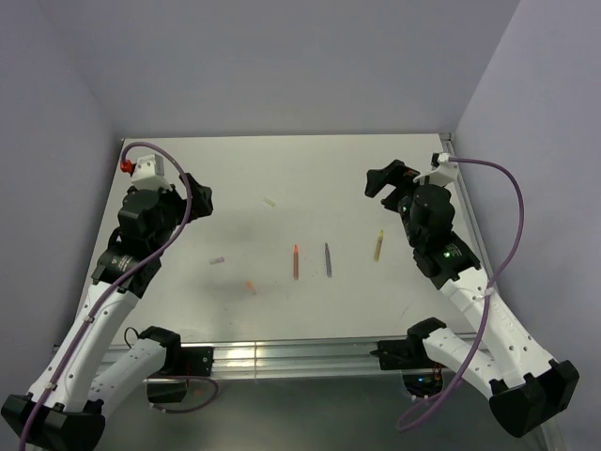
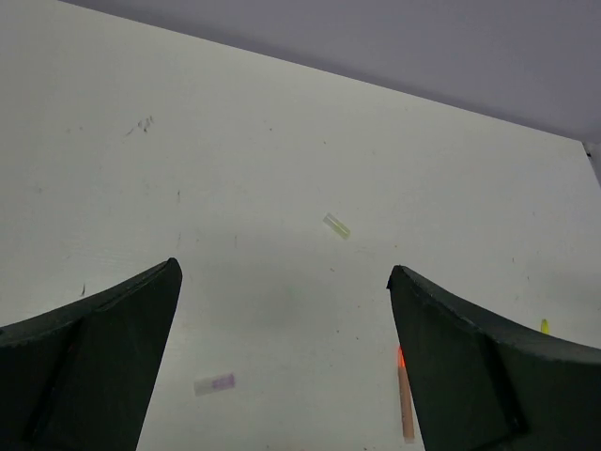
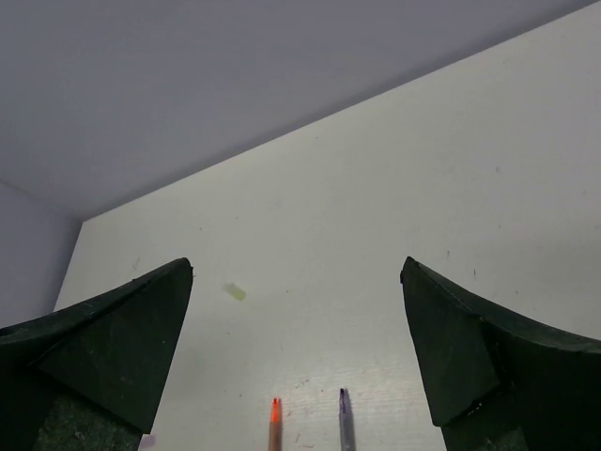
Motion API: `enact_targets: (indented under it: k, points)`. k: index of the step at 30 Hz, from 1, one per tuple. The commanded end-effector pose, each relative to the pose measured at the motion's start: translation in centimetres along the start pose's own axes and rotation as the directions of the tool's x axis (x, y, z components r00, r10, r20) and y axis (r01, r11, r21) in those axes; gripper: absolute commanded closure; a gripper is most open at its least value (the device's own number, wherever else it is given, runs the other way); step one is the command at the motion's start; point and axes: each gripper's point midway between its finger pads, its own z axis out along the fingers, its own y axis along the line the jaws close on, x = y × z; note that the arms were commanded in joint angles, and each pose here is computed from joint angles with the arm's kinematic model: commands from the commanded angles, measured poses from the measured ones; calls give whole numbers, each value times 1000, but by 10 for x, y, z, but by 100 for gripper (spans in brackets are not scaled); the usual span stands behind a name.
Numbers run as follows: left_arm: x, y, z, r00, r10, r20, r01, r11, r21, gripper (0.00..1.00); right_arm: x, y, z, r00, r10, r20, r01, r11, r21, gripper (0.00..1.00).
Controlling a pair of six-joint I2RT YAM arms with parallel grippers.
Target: Insert the pens into the pen caps
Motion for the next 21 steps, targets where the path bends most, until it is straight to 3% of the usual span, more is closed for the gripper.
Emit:
enact_targets:
  k: [1, 15, 21]
  points:
    - [-18, -1, -2, 999, -12, 51, 13, 1000, -12, 1, -18, 5, -2, 999, -2, 42, 2, 1000, 2, 0]
    - [-14, 24, 4, 998, -52, 47, 58, 988, -146, 0, -4, -4, -1, 999, -32, 1, 32, 999, 26, 0]
    - [12, 27, 16, 990, -135, -30, 128, 975, -184, 2, 15, -6, 4, 997, -42, -58, 43, 999, 18, 3]
